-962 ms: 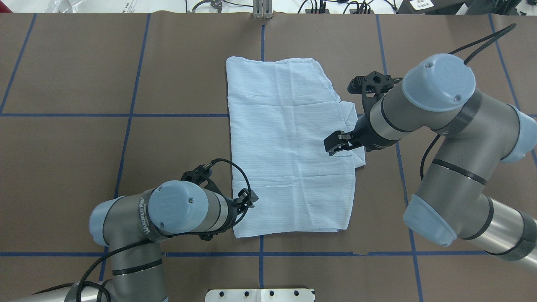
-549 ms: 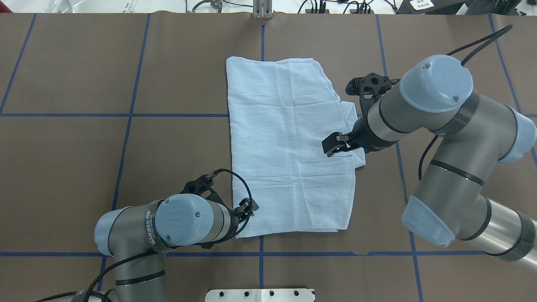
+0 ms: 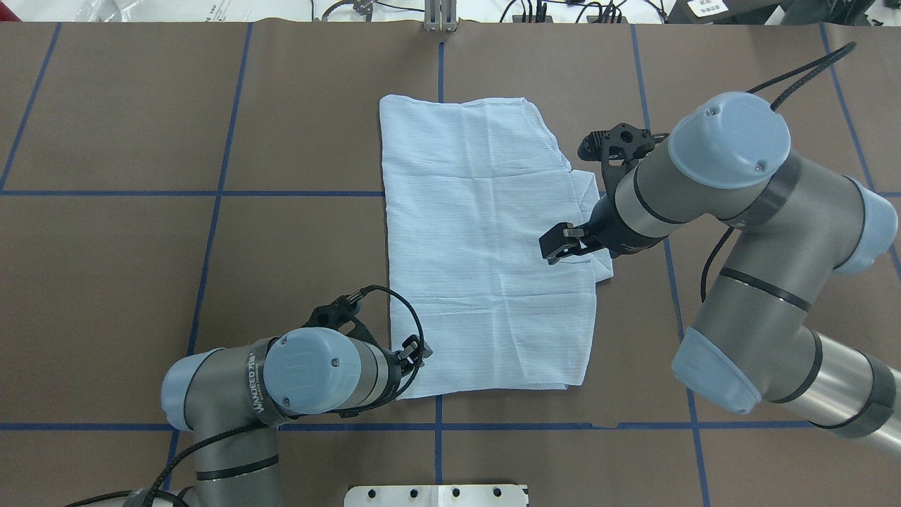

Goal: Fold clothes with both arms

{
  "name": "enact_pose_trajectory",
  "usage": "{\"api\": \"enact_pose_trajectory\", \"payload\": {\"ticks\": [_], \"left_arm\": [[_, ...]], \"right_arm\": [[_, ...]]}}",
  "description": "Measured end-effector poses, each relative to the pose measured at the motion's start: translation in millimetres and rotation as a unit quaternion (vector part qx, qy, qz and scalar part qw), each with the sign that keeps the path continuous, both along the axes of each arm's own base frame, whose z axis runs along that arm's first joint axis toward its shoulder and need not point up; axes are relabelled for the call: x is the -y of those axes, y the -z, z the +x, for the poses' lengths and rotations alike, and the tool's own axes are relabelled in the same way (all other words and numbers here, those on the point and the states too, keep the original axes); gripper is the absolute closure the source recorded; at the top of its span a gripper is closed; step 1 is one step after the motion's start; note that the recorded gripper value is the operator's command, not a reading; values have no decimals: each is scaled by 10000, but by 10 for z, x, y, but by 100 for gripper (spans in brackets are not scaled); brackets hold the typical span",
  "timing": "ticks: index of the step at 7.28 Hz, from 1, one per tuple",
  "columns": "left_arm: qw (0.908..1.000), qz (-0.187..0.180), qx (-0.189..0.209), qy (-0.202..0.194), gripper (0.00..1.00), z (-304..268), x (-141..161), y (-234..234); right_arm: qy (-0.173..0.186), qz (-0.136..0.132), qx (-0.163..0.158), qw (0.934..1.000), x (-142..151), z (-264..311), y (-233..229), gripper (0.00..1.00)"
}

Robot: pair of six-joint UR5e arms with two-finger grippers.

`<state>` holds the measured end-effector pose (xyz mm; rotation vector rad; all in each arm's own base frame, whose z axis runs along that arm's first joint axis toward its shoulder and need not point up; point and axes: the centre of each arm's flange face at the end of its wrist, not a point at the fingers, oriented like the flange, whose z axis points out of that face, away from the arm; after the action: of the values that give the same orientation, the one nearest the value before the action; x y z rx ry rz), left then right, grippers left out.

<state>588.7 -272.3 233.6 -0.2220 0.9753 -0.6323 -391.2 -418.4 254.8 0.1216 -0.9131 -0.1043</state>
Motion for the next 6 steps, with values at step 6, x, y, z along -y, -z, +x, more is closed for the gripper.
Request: {"api": "enact_pose_trajectory", "payload": {"ticks": [6], "left_arm": [[10000,-3,16,-85,25,103,-89,9]], "right_arm": [[-30,-13,-4,10000,11,13,-4,0]]}}
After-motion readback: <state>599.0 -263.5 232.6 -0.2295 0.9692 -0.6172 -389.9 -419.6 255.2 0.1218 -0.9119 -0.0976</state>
